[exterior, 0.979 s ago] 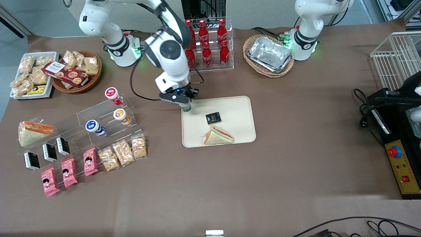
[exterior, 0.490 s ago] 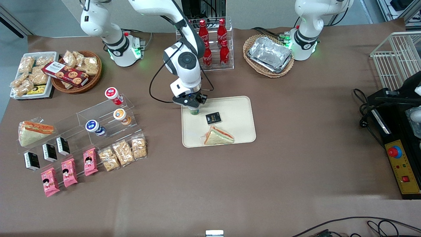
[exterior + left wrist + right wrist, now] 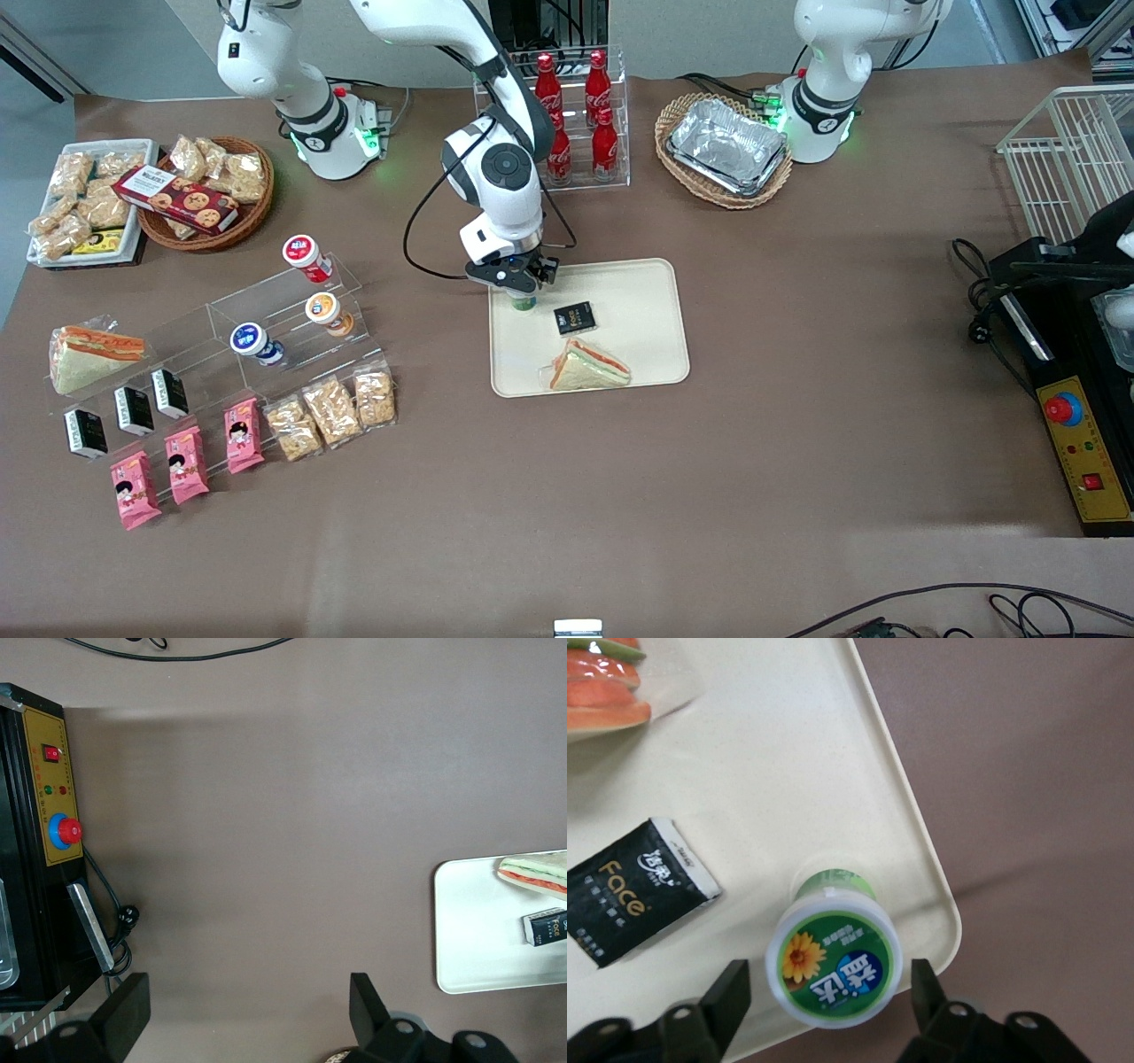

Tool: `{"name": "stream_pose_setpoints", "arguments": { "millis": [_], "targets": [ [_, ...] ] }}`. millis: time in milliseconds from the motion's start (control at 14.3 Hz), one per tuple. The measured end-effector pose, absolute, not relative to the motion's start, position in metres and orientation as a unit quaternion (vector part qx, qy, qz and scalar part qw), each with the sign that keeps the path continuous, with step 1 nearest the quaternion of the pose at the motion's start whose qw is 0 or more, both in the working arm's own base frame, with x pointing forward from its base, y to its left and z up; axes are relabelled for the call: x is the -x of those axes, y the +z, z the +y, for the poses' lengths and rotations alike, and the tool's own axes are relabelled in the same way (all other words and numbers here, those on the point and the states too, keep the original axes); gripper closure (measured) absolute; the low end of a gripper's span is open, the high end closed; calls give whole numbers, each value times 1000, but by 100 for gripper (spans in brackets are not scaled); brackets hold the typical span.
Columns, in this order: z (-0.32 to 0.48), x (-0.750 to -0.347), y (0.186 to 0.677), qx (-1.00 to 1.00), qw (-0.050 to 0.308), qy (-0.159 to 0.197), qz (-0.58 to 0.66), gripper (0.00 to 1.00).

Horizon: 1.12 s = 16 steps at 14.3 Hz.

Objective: Place green gum on tray

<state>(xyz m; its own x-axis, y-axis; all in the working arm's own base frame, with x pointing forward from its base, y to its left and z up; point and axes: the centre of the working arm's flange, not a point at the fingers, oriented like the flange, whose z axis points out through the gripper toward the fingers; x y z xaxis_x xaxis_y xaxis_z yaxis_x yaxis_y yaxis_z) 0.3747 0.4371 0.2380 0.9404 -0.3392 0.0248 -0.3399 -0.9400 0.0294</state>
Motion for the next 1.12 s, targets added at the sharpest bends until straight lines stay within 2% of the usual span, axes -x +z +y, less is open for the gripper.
{"name": "stream_pose_setpoints", "arguments": {
  "millis": [140,350,490,629,909,1119],
  "targets": [
    [438,-375,239,-987,16,10,-161,1],
    [441,-382,256,-989,0,13,-145,1],
    [435,-396,289,-989,-18,6,-149,0],
    [415,-416,332,-991,-12,-3,-135,0],
    [348,-457,422,-994,10,-12,-104,0],
    [256,-500,485,-997,-10,-31,-76,0]
  ]
}}
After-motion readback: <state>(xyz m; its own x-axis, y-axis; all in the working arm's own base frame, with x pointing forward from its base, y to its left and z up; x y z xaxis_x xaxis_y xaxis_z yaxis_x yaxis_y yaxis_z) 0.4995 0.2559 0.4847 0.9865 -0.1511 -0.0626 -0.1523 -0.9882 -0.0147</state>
